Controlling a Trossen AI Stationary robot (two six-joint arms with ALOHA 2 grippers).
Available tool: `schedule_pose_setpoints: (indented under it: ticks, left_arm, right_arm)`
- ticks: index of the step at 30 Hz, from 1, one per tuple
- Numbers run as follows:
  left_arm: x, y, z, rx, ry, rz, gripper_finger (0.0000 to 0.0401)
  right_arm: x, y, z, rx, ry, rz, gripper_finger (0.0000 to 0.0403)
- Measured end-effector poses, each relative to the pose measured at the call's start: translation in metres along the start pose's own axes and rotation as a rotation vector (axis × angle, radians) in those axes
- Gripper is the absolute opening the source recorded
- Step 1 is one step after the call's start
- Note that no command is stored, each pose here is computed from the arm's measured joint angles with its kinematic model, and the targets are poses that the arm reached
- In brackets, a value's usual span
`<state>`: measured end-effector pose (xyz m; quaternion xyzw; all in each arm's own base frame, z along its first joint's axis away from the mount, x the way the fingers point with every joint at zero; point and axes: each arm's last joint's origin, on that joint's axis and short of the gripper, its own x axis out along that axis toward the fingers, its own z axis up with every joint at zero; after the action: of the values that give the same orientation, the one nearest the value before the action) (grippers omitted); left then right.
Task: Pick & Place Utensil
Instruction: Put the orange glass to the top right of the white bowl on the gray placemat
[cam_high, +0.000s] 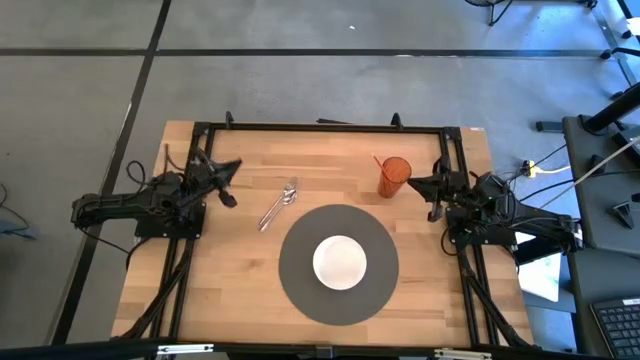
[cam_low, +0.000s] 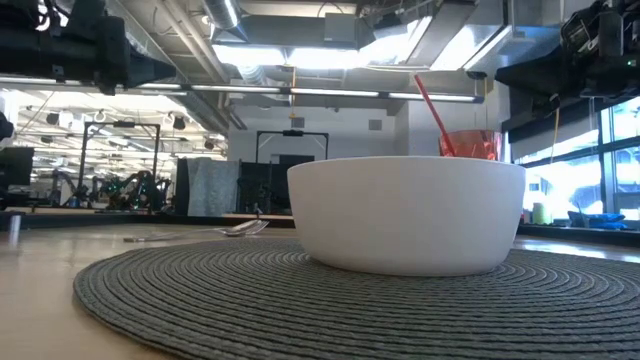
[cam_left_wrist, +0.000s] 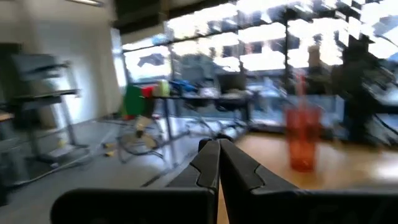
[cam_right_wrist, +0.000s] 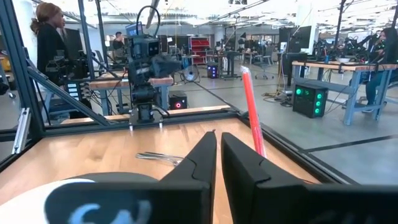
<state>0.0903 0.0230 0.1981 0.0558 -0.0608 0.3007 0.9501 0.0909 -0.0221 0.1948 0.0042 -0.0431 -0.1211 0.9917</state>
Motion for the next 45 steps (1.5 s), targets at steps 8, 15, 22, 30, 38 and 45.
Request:
schedule_pose_setpoints:
  ticks: [8, 15, 22, 30, 38, 45]
  left_arm:
    - [0.0, -0.005, -0.002, 0.045, 0.005, -0.145, 0.0003]
    - [0.0, -0.005, -0.003, 0.032, 0.008, -0.148, 0.0003]
    - [0.0, -0.002, -0.001, 0.024, 0.005, -0.054, 0.0002]
    - [0.0, -0.001, -0.001, 0.025, 0.0, -0.041, 0.0002]
    - [0.0, 0.0, 0.001, 0.03, -0.008, -0.009, 0.0005]
    - [0.0, 0.0, 0.001, 0.03, -0.005, 0.006, 0.0005]
  right_arm:
    - [0.0, 0.0, 0.0, 0.004, -0.001, 0.0, 0.0027]
    - [0.0, 0.0, 0.0, 0.0, 0.0, 0.0, 0.0027]
    - [0.0, 0.0, 0.0, 0.0, 0.0, 0.0, 0.0027]
    - [0.0, 0.001, -0.001, -0.015, 0.011, 0.03, 0.0027]
    - [0.004, 0.002, 0.003, -0.047, -0.018, 0.064, 0.0027]
    - [0.009, 0.003, 0.029, -0.056, -0.068, 0.096, 0.0046]
